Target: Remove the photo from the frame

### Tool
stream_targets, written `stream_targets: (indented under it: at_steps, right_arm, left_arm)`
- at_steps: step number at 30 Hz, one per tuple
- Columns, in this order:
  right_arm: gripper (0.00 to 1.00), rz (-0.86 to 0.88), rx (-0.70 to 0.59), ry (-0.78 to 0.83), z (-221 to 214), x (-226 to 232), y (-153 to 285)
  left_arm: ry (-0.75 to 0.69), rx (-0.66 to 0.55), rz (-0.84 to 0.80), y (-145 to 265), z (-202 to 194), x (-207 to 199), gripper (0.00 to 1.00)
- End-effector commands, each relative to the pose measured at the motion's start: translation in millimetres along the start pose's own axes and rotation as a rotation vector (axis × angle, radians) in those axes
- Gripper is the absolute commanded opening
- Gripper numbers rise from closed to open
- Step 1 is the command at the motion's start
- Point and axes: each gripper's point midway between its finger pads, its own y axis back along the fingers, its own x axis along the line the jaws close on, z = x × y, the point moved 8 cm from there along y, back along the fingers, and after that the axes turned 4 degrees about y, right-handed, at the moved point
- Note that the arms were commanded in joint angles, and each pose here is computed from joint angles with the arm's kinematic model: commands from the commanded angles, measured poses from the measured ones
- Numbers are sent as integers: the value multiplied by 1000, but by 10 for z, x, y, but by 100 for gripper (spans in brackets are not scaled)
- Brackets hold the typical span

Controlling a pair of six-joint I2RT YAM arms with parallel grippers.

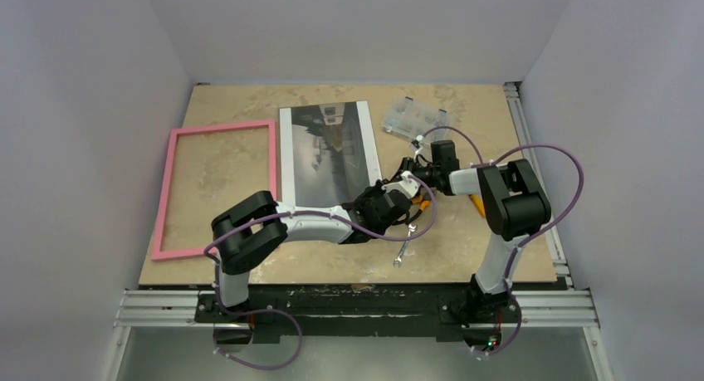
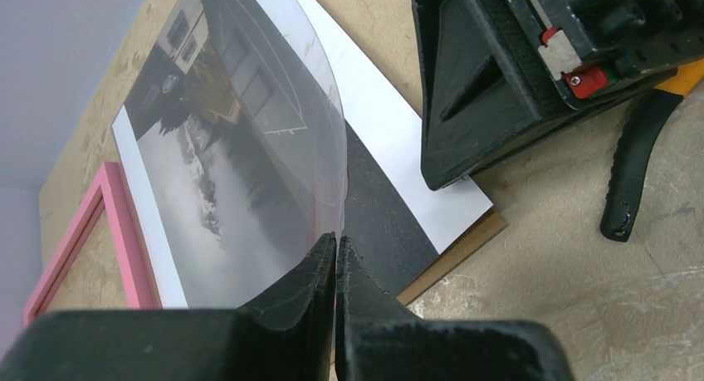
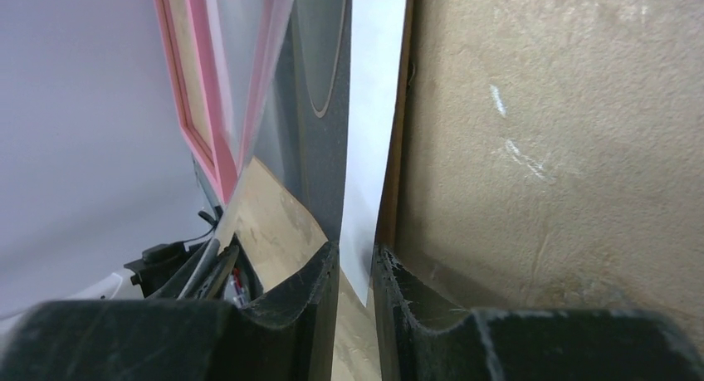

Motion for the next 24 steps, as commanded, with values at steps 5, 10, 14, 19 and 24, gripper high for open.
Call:
stream_targets:
  at_steps: [5, 10, 14, 19, 24]
  right_arm:
    - [17, 97, -29, 60, 70, 216, 63]
    - [19, 138, -35, 38, 64, 208, 14]
    - [20, 170, -48, 28, 63, 208, -48]
    - [23, 192, -45, 8, 79, 213, -173]
    - [23, 175, -60, 2, 133, 197, -248]
  left_arm:
    - [80, -46, 23, 100, 161, 120, 0]
    - [85, -50, 23, 103, 177, 124, 0]
    - [88, -53, 22, 106, 194, 128, 0]
    - [87, -55, 22, 116, 199, 132, 0]
    - [88, -54, 22, 123, 192, 135, 0]
